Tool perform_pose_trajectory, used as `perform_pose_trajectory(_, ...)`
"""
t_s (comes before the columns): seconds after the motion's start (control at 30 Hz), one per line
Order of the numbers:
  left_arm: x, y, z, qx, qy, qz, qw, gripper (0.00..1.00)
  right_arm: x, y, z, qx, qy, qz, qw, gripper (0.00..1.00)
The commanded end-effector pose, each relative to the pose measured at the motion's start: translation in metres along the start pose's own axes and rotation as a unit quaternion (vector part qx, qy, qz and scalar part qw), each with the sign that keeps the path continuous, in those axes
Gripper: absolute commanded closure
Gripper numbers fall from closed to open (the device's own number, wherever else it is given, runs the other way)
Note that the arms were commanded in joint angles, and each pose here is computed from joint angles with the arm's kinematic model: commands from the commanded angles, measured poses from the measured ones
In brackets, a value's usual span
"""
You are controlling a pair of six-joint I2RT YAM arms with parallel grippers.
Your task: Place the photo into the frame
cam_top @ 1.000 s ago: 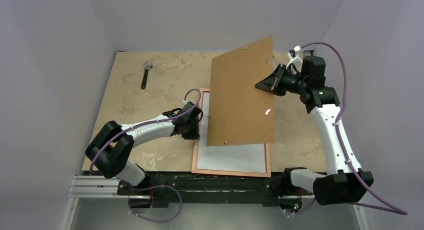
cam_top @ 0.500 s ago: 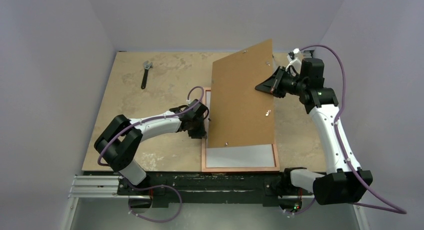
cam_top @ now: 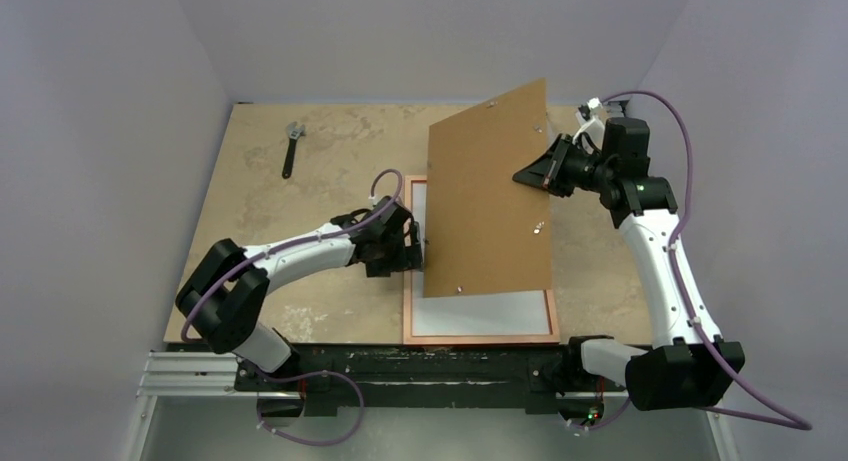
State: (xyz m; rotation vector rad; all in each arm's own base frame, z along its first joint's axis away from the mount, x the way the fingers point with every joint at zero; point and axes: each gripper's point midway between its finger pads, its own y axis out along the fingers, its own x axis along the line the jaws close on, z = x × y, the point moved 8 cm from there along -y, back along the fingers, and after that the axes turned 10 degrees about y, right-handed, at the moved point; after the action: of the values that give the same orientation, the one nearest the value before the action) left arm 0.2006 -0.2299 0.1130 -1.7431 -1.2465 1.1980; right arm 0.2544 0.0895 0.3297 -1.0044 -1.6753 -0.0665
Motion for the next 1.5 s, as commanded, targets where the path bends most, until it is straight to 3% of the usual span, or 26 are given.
perform_pose_trajectory(0.0, -0.004, -0.031, -0.013, -0.048, 0.006, 0.015, 0.999, 0.18, 0.018, -0.009, -0.003, -0.009, -0.029, -0.053, 0.998, 1.0)
perform_pose_trajectory(0.27, 0.02, -0.054, -0.017, -0.07, -0.031, 0.051, 0.996, 0.19, 0.018, -0.002, 0.003, 0.026, -0.022, -0.103, 0.994, 1.0)
perform_pose_trajectory(0.6, 0.034, -0.079, -0.025, -0.086, -0.036, 0.035, 0.995, 0.2, 0.02, 0.002, 0.007, 0.055, 0.001, -0.177, 0.983, 1.0)
perform_pose_trajectory(1.0, 0.026, -0.12, -0.04, -0.122, -0.029, 0.031, 0.992, 0.2, 0.002, 0.013, 0.011, 0.06, 0.024, -0.179, 0.982, 1.0)
perform_pose_trajectory(1.47, 0.019, -0.117, -0.055, -0.113, -0.003, 0.0, 0.994, 0.21, -0.022, 0.025, 0.026, 0.077, 0.035, -0.18, 0.98, 1.0)
